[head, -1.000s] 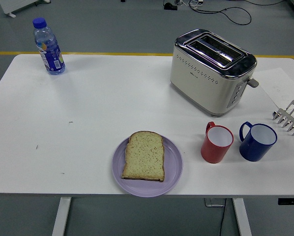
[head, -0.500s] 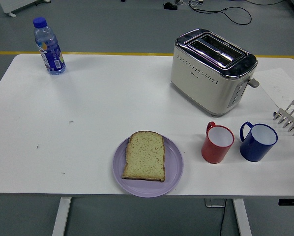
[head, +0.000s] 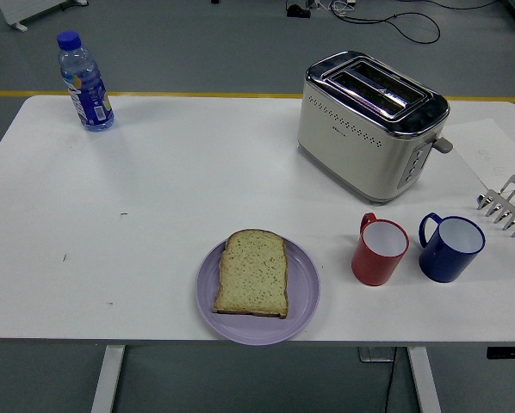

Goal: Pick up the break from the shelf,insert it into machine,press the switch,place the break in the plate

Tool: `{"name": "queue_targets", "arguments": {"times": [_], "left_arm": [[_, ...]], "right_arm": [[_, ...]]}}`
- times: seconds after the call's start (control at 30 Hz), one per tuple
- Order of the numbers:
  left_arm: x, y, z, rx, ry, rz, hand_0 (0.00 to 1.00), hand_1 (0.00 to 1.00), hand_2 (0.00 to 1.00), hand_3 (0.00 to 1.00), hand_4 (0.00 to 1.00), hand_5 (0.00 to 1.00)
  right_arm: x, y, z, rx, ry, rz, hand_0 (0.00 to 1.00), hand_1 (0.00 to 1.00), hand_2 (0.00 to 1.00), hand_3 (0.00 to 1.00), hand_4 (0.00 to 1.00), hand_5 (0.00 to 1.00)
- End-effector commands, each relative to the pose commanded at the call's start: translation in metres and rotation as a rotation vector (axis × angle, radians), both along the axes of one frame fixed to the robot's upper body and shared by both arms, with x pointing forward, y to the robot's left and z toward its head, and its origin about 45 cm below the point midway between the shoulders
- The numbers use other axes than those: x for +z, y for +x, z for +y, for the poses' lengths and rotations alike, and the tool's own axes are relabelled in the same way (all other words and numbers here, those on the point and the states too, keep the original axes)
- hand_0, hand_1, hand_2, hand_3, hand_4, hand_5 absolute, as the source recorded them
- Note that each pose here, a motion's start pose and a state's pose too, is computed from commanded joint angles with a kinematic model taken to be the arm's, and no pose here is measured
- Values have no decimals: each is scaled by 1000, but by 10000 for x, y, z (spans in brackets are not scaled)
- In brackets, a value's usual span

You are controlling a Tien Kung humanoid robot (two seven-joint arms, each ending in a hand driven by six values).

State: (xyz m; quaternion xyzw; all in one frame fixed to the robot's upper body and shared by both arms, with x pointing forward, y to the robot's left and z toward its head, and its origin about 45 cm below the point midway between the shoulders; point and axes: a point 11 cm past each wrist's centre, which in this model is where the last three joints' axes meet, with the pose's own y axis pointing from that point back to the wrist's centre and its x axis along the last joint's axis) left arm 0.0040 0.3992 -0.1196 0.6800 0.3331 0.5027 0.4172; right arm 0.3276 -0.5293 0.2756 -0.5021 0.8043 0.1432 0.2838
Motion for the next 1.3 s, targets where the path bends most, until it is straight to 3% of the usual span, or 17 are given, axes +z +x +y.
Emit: {"name": "queue_targets", "arguments": {"times": [0.37,0.57,0.7,1.0,1.13,1.3], "left_arm": [[2,-14,12,-5,-2,7,614,474,467,563,313,907],[1,23,3,-3,-6,-3,614,475,467,563,313,907],[1,95,-6,2,-10,-23,614,475,467,563,313,907],[5,214,-22,2,-15,-50,614,479,471,562,310,910],[6,256,-28,0,-18,-57,614,479,471,562,310,910],[9,328,-42,9,-21,-75,613,480,471,562,311,912]], "right_arm": [[-342,-365,-105,-41,16,55,719,697,710,654,522,233],[-458,-468,-103,-50,39,69,718,693,708,650,524,233],[-563,-521,-32,-25,94,84,718,693,708,650,524,233],[-822,-493,242,74,305,83,689,651,686,620,521,236],[-935,-439,386,89,377,74,689,651,686,620,521,236],[-963,-341,481,92,397,53,680,644,672,610,510,221]]}}
